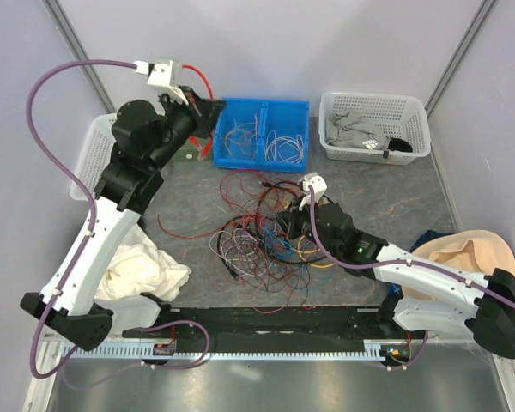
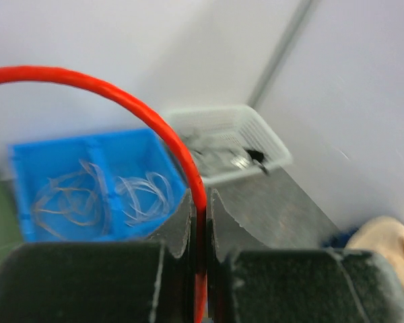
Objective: Untangle the cables
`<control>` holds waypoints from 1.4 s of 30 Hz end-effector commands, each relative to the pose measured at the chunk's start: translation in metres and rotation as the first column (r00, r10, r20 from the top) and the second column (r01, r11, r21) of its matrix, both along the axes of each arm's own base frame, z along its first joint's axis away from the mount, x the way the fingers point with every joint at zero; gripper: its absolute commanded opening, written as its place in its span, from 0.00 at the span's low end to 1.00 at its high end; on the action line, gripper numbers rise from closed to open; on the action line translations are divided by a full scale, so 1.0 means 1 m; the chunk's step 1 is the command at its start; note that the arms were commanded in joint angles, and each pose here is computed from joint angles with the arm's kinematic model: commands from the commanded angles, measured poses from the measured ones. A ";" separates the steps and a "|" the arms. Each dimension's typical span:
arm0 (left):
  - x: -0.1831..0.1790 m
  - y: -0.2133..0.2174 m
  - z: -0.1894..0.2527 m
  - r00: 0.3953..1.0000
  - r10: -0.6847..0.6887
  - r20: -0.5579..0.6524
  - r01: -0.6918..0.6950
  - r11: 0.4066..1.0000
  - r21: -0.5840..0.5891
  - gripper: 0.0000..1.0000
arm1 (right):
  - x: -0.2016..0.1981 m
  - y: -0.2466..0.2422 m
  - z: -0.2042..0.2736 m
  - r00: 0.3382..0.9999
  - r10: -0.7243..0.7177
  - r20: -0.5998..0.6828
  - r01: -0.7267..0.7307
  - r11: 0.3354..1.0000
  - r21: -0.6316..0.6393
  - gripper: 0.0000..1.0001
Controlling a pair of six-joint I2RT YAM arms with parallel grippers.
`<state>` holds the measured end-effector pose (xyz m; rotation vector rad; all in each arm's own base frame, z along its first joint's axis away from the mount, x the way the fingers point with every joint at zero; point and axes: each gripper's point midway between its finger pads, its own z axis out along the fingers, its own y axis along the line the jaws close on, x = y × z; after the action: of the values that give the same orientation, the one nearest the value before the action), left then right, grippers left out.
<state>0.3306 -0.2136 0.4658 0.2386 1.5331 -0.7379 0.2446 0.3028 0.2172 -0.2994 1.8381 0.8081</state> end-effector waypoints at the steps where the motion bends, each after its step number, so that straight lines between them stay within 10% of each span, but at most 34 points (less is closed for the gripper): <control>1: 0.055 0.070 -0.008 0.907 0.421 -0.028 -0.416 0.903 0.106 0.02 | -0.004 -0.020 -0.008 0.998 -0.058 -0.014 0.059 0.998 0.007 0.00; 8: 0.122 0.183 -0.065 0.641 0.742 -0.198 -0.733 0.668 0.130 0.02 | -0.013 -0.034 -0.013 0.998 -0.067 -0.019 0.067 0.998 0.001 0.00; 21: 0.208 0.306 -0.169 0.390 0.825 -0.408 -0.830 0.507 0.233 0.02 | -0.018 -0.055 -0.006 0.995 -0.096 0.043 0.096 0.995 -0.011 0.00; 25: 0.217 0.318 -0.192 0.352 0.817 -0.457 -0.825 0.501 0.260 0.61 | -0.013 -0.054 -0.001 0.993 -0.098 0.059 0.100 0.994 -0.035 0.00; 26: 0.217 0.318 -0.191 0.351 0.817 -0.458 -0.828 0.499 0.257 0.98 | -0.012 -0.053 0.000 0.993 -0.098 0.061 0.100 0.994 -0.038 0.00; 34: 0.184 0.273 -0.135 0.480 0.765 -0.430 -0.793 0.588 0.159 0.99 | -0.009 -0.040 -0.006 0.996 -0.081 0.032 0.082 0.996 -0.027 0.00; 42: 0.086 0.091 -0.163 0.750 0.537 -0.386 -0.506 0.842 0.187 1.00 | -0.007 -0.057 0.003 0.988 -0.150 0.040 0.151 0.988 -0.026 0.00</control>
<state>0.4635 -0.0531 0.3088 -0.5020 1.9297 -0.1777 0.2300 0.2521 0.1815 -0.2742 1.8922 0.6583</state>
